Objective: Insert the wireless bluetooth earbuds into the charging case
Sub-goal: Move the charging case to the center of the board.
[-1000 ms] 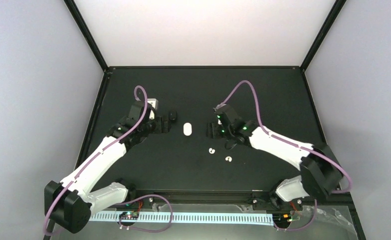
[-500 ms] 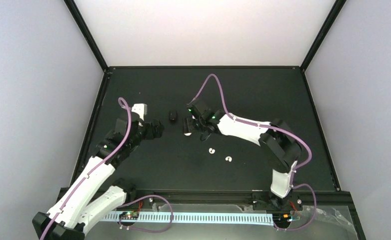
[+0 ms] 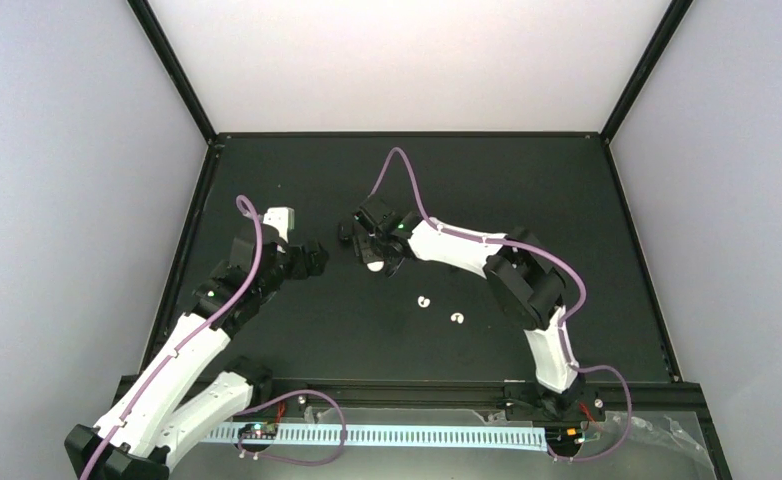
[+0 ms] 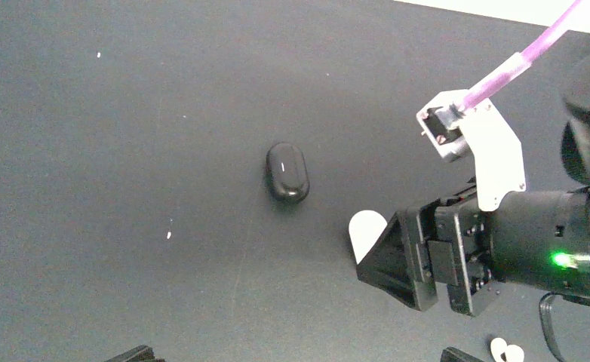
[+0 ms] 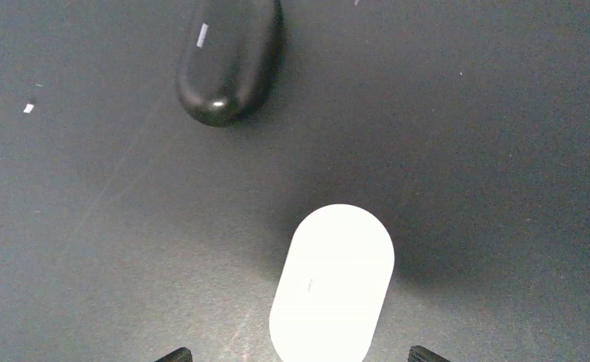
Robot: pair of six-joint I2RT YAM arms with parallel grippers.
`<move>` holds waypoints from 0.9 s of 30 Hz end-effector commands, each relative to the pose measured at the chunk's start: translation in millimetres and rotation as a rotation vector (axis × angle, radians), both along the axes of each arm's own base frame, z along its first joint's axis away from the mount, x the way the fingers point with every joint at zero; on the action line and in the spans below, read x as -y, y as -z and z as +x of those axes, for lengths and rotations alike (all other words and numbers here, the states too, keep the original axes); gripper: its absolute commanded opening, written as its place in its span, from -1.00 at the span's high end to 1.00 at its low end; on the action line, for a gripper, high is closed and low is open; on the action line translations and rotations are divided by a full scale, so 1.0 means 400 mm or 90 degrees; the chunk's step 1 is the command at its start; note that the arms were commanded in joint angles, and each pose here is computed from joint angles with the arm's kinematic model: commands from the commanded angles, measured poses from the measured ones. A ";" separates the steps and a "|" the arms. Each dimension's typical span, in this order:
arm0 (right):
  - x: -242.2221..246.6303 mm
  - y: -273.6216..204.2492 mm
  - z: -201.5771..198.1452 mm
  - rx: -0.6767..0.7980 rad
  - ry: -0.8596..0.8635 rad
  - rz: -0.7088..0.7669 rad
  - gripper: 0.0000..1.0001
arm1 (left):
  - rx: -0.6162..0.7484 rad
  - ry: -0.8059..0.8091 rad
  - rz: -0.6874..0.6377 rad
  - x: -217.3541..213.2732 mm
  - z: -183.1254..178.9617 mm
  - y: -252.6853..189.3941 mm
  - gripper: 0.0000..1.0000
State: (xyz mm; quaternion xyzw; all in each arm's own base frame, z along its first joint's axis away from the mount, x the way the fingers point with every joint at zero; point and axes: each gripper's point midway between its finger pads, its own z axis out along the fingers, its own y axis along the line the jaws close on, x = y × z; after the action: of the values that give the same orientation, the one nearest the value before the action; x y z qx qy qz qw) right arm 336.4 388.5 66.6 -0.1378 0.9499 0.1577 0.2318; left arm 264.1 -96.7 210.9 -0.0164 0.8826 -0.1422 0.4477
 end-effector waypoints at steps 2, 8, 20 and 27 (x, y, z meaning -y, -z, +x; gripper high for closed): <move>0.013 0.037 0.009 -0.001 -0.003 -0.062 -0.44 | 0.012 0.009 -0.008 0.009 0.005 -0.012 -0.98; 0.003 0.048 0.023 -0.004 -0.004 -0.076 -0.35 | 0.012 0.006 -0.007 0.006 0.003 -0.011 -0.98; -0.003 0.081 0.038 -0.013 0.012 -0.095 -0.24 | 0.014 0.005 -0.008 0.005 0.001 -0.011 -0.97; 0.000 0.098 0.033 -0.025 0.012 -0.101 -0.12 | 0.014 0.004 -0.008 0.004 0.002 -0.012 -0.97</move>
State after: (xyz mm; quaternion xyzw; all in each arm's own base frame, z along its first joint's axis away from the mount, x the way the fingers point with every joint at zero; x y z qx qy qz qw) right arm 353.0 391.3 31.9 -0.1441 0.9621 0.0938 0.2115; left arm 264.8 -97.2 212.3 -0.0163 0.8811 -0.1440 0.4503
